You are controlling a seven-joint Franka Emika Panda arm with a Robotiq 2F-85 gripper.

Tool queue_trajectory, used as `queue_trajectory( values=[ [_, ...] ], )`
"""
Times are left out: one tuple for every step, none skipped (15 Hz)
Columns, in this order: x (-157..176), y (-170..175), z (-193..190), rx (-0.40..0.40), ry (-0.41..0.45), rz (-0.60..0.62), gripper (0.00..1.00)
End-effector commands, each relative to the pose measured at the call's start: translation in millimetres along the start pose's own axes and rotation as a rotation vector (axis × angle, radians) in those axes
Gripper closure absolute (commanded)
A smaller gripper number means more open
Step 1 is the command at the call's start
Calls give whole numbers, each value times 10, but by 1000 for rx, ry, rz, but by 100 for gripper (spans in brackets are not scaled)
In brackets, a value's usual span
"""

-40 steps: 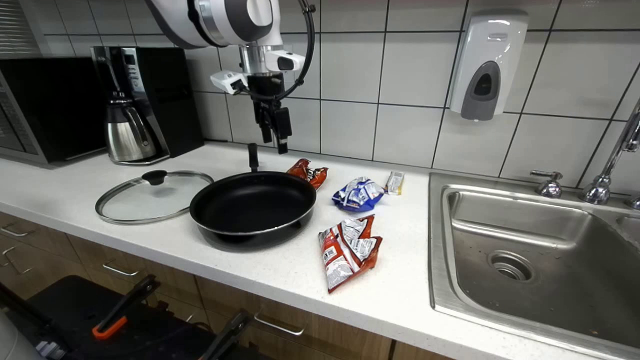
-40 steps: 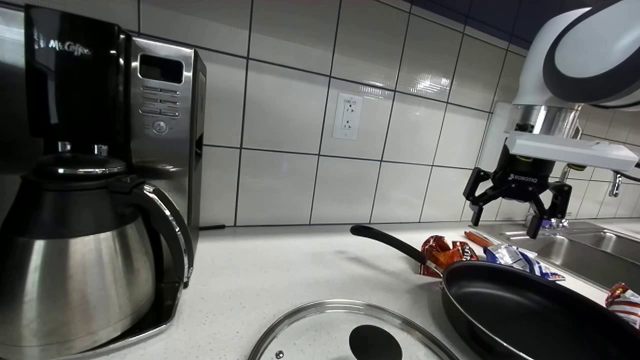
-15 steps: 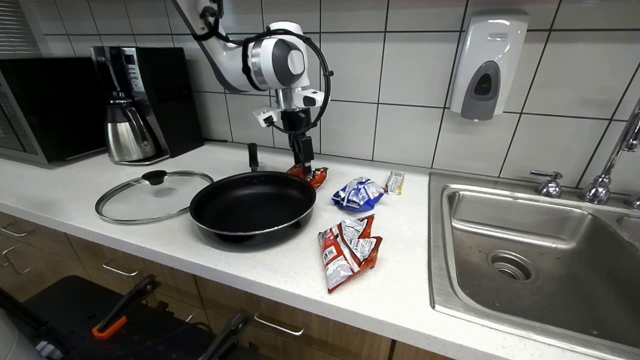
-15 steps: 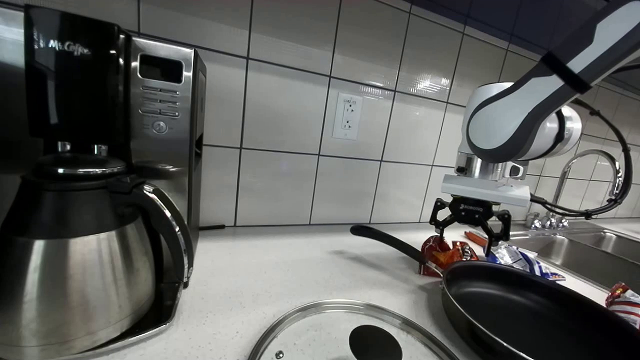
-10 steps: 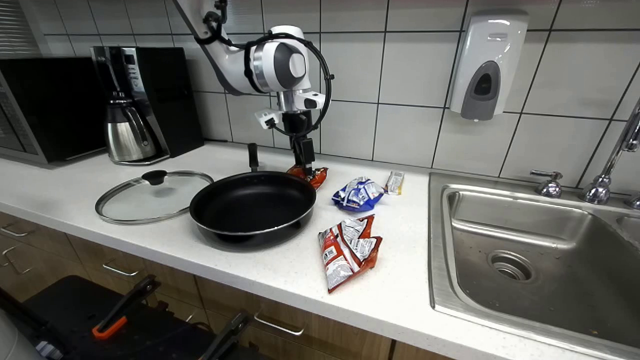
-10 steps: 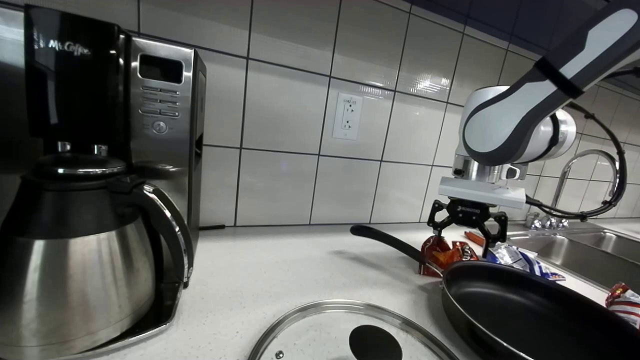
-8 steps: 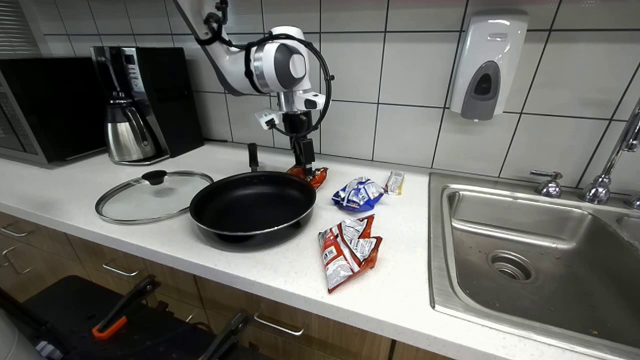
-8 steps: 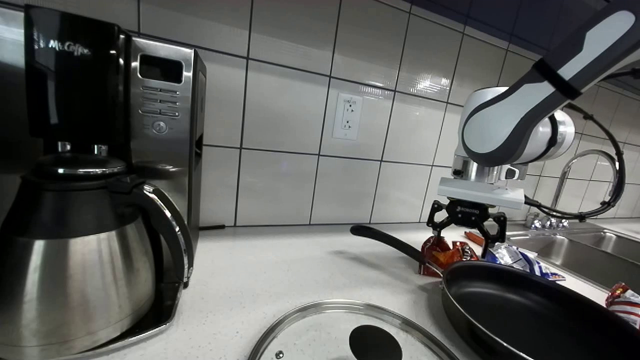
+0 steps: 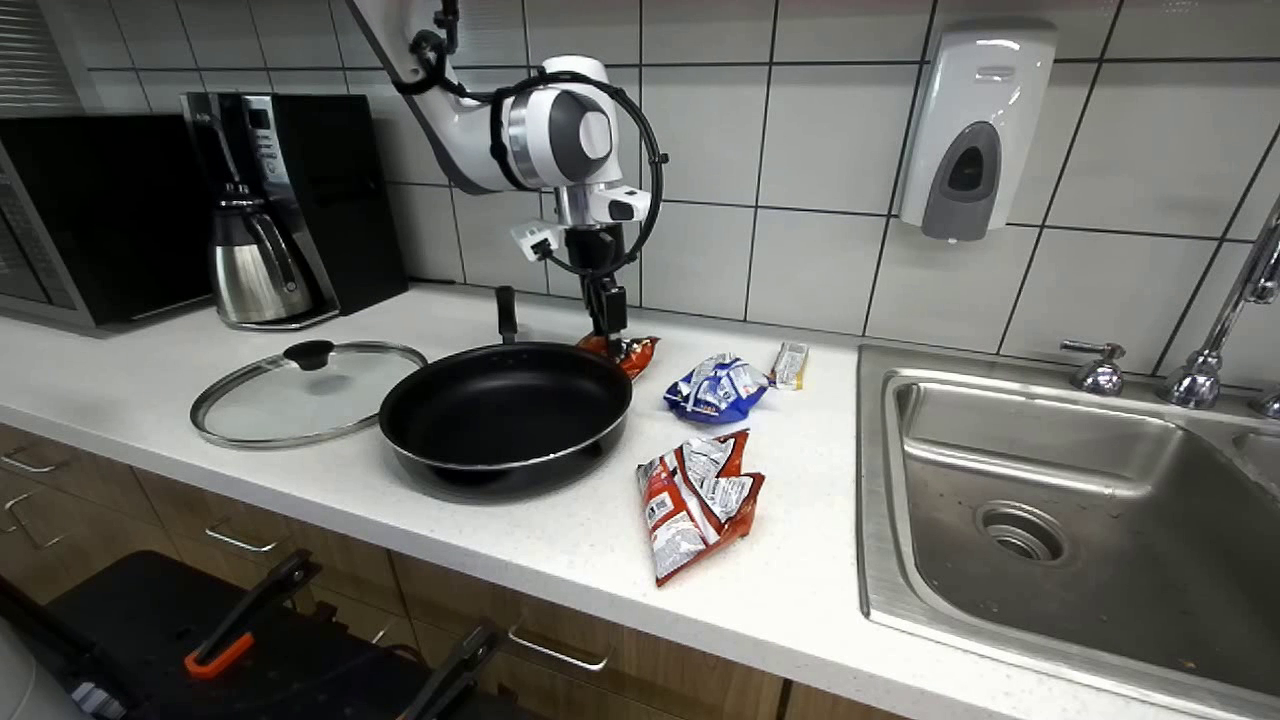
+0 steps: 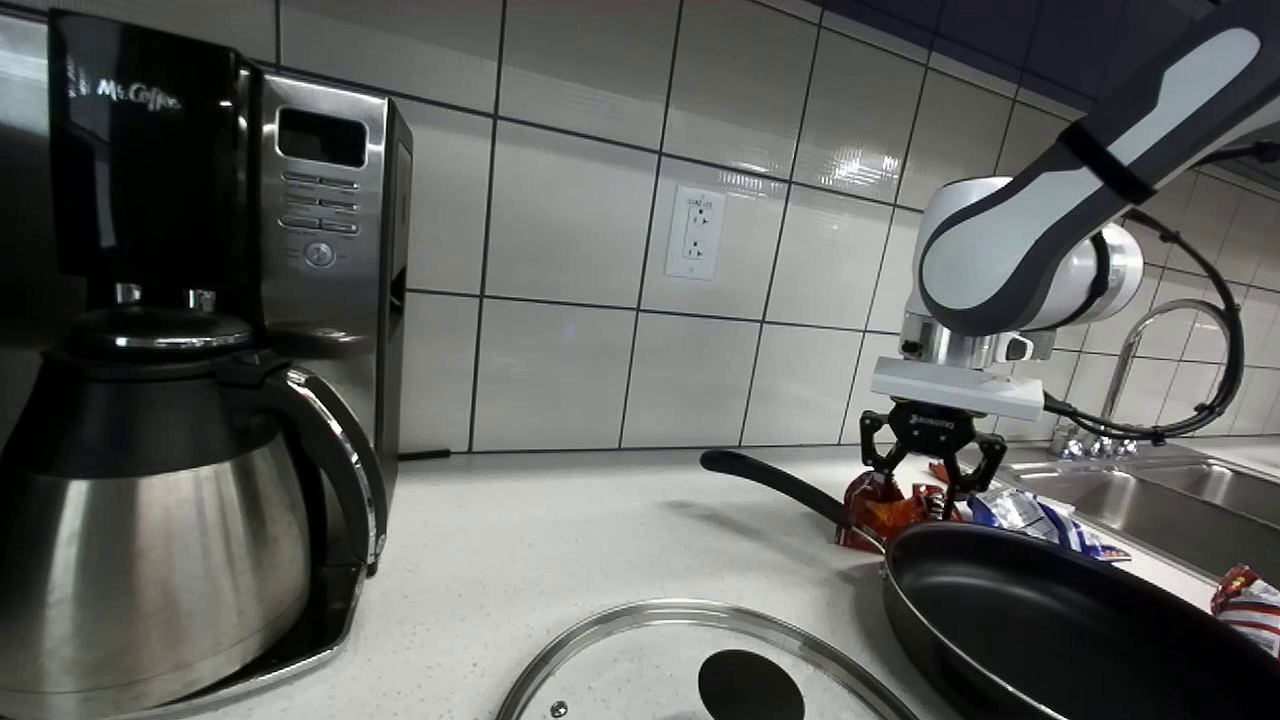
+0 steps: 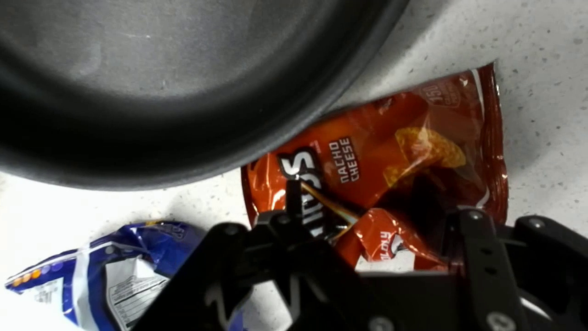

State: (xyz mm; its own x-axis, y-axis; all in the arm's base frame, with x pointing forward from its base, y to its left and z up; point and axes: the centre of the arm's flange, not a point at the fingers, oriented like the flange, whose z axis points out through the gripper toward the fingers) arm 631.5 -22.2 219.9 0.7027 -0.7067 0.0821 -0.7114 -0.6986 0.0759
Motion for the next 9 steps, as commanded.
queue_trajectory(
  values=[
    [40, -77, -29, -4, -2, 26, 66],
    [38, -80, -31, -5, -2, 26, 73],
    [36, -84, -33, -5, -2, 25, 82],
    [33, -87, -36, -5, -2, 24, 88],
    [32, -87, -38, -5, -2, 24, 97],
    [31, -86, -39, -5, -2, 24, 100],
    [28, -85, -42, -5, -1, 23, 100],
    [25, -85, -50, -5, 0, 22, 100],
    [23, -83, -65, -4, 2, 21, 100]
  ],
)
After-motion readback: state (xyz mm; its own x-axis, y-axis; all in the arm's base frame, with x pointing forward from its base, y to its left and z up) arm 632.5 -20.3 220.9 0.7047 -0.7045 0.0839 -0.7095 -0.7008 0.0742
